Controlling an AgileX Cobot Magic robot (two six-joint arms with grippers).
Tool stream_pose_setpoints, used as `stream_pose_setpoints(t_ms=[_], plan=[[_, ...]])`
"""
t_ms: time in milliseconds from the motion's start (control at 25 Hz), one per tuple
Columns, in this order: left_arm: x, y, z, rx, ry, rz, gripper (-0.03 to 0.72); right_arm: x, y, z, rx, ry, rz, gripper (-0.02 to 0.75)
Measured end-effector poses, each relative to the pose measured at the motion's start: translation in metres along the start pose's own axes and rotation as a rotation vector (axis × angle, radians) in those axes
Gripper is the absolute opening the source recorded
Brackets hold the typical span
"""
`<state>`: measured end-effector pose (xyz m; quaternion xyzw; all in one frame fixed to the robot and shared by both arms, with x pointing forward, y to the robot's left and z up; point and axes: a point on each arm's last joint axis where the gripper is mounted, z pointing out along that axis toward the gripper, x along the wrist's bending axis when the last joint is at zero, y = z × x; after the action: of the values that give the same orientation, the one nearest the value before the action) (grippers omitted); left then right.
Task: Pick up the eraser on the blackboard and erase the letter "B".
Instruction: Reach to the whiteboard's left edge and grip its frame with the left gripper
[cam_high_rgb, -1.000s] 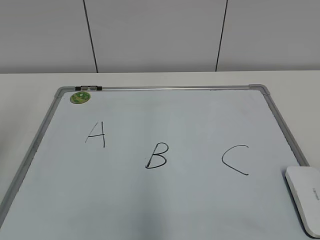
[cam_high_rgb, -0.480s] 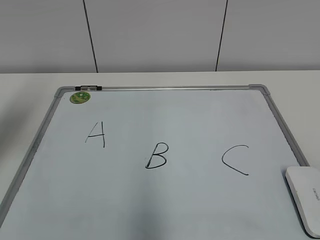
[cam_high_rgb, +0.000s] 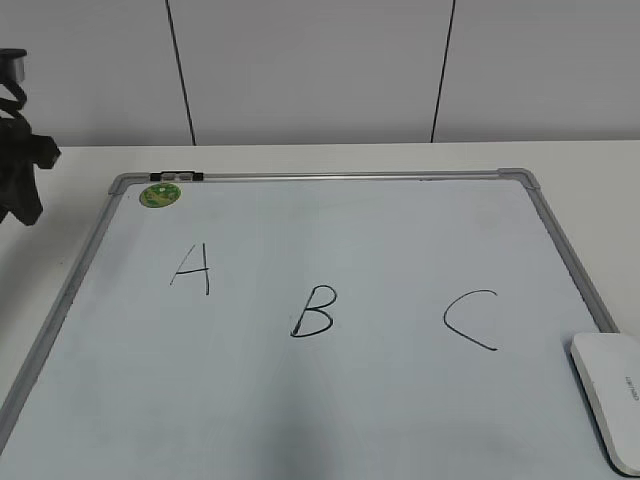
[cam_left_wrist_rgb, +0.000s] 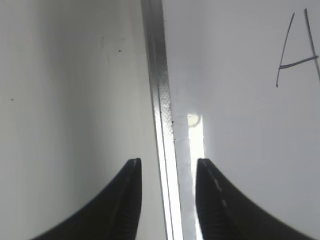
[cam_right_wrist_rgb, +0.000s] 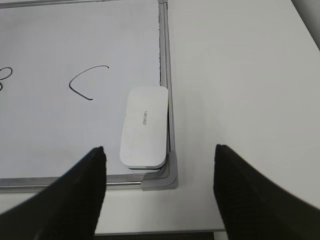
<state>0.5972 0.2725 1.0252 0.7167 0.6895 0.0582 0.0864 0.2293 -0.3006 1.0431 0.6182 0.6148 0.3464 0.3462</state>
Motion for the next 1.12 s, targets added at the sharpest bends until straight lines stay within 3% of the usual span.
stream_pose_setpoints(t_ms=[520,1120], plan=[[0.001,0.008,0.064,0.129,0.013,0.000,0.262,0.000,0.000,0.000,0.000,0.000,0.000,0.501],[0.005,0.010,0.118,0.188,0.045,-0.034,0.262,0.000,0.000,0.000,0.000,0.000,0.000,0.501]])
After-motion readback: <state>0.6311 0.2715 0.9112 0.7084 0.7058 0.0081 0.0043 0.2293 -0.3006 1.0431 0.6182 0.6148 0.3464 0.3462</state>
